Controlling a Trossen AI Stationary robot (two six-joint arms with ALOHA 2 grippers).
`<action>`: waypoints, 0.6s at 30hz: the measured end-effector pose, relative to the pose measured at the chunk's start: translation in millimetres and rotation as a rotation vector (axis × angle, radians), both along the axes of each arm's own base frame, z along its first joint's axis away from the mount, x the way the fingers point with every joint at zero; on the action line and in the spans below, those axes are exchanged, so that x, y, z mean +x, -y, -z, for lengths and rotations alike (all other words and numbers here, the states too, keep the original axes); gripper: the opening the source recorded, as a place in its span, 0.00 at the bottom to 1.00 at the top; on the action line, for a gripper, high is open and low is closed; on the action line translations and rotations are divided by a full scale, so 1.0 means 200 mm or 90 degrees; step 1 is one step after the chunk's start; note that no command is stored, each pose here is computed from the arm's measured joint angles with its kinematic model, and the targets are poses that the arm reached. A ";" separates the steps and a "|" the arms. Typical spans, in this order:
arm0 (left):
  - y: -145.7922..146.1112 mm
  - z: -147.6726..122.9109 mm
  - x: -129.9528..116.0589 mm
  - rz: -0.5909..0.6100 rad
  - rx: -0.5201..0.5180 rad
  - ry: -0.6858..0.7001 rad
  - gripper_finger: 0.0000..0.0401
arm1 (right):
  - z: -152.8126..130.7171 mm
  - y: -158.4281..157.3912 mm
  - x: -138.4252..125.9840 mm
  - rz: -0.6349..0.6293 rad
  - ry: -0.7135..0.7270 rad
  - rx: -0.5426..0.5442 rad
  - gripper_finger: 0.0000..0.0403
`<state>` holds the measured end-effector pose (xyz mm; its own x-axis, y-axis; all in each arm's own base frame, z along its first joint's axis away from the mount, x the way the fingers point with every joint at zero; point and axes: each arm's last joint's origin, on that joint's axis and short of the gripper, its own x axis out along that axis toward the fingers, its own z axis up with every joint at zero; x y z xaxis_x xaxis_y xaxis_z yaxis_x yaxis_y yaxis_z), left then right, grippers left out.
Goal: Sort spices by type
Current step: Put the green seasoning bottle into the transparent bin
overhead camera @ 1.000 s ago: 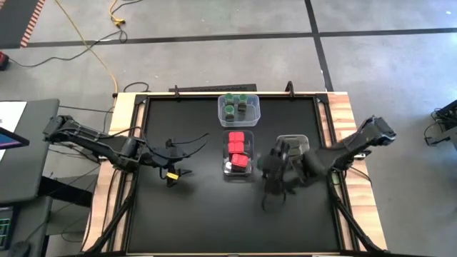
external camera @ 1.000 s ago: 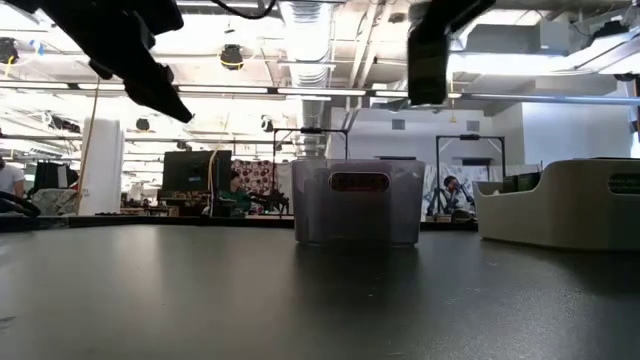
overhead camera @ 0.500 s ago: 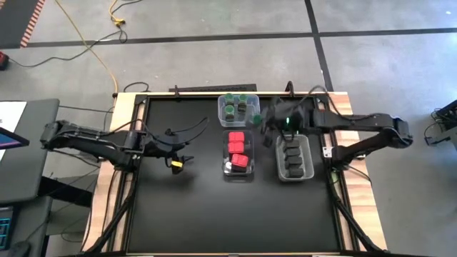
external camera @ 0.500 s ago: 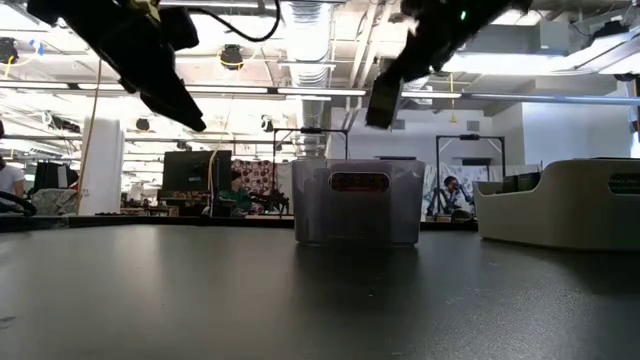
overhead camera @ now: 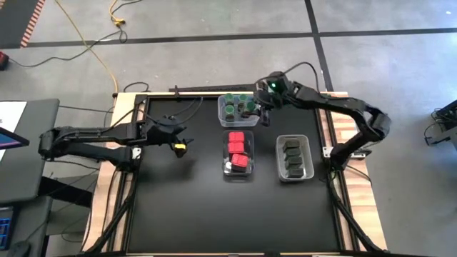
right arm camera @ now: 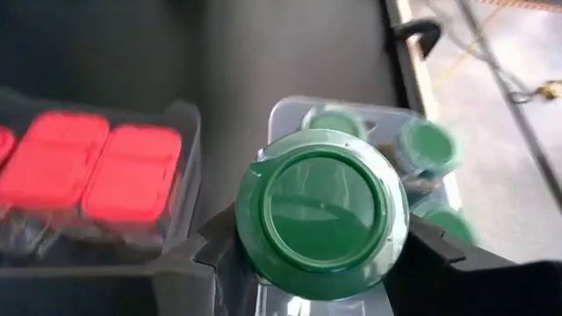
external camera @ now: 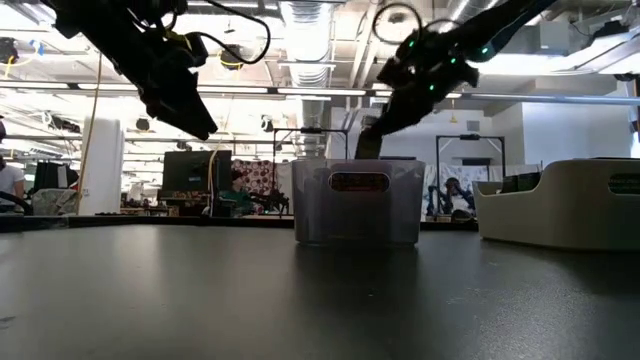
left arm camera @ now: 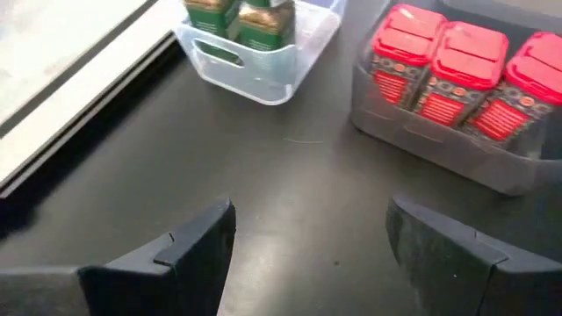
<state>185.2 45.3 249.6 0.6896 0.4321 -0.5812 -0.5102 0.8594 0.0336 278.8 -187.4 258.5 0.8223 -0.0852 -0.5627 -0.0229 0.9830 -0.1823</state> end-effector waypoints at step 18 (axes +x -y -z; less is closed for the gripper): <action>-0.05 0.00 -0.02 -0.047 -0.011 0.008 0.70 | 0.29 0.16 0.11 -0.066 -0.072 0.017 0.54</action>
<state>182.0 56.3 249.7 0.6628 0.4722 -0.5811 -0.5731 0.8194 0.0121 301.2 -219.9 200.7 0.7575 0.0129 -0.6527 -0.1431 0.9788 -0.1468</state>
